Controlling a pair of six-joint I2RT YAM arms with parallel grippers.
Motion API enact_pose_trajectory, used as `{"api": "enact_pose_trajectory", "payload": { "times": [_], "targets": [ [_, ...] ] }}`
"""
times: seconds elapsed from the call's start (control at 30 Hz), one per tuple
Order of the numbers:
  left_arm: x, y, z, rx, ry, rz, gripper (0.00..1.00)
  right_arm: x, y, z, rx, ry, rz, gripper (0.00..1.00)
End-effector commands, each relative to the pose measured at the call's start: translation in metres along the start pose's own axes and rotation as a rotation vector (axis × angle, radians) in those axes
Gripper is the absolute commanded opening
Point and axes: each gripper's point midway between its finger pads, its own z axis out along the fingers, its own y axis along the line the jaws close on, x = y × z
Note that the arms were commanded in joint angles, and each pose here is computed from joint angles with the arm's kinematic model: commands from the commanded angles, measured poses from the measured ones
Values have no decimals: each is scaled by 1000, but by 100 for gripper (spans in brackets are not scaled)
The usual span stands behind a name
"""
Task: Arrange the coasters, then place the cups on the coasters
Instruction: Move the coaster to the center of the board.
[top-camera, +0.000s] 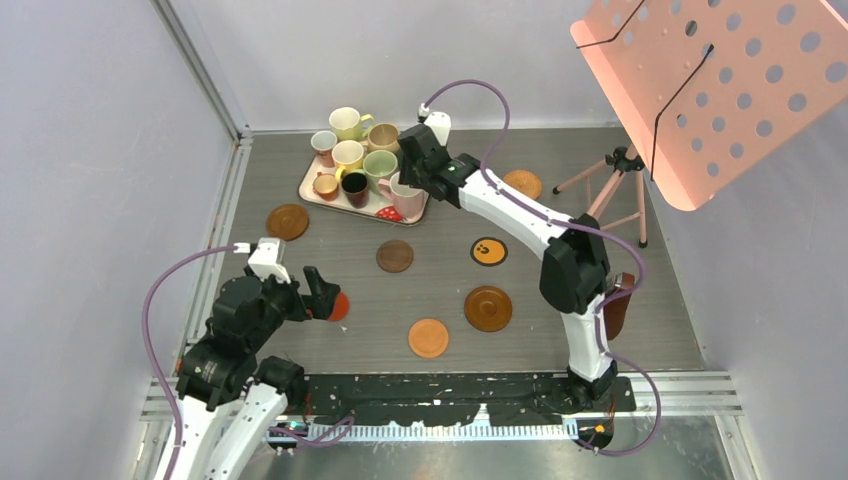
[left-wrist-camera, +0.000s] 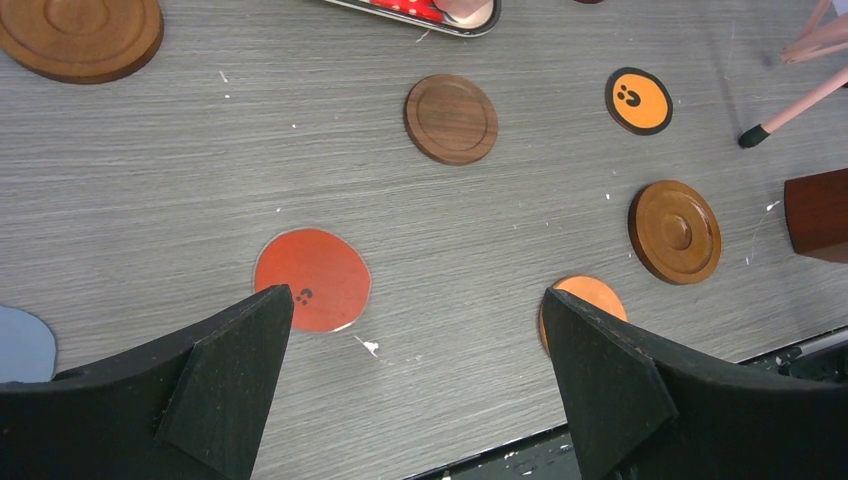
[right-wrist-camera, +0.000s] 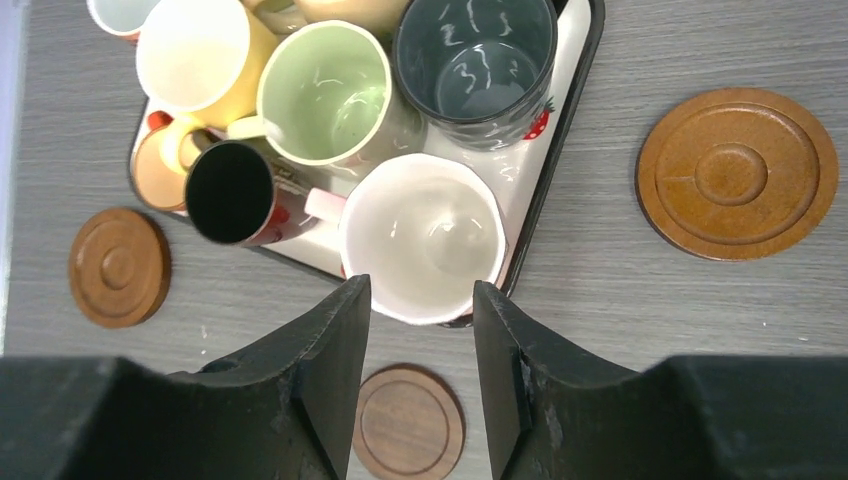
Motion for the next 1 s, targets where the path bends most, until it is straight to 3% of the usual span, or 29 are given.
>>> {"api": "enact_pose_trajectory", "payload": {
  "times": [0.0,0.53,0.83,0.97],
  "targets": [
    [-7,1,-4,-4,-39,-3,99,-13,-3,13,61,-31,34,48],
    [-7,1,-5,-1,-50,-1,99,13,-24,46,131,28,30,43],
    [-8,6,-4,-31,-53,-2,100,-22,-14,19,18,1,-69,45],
    [-8,7,-4,-36,-51,-2,99,-10,-26,-1,3,47,-132,46]
  ]
}}
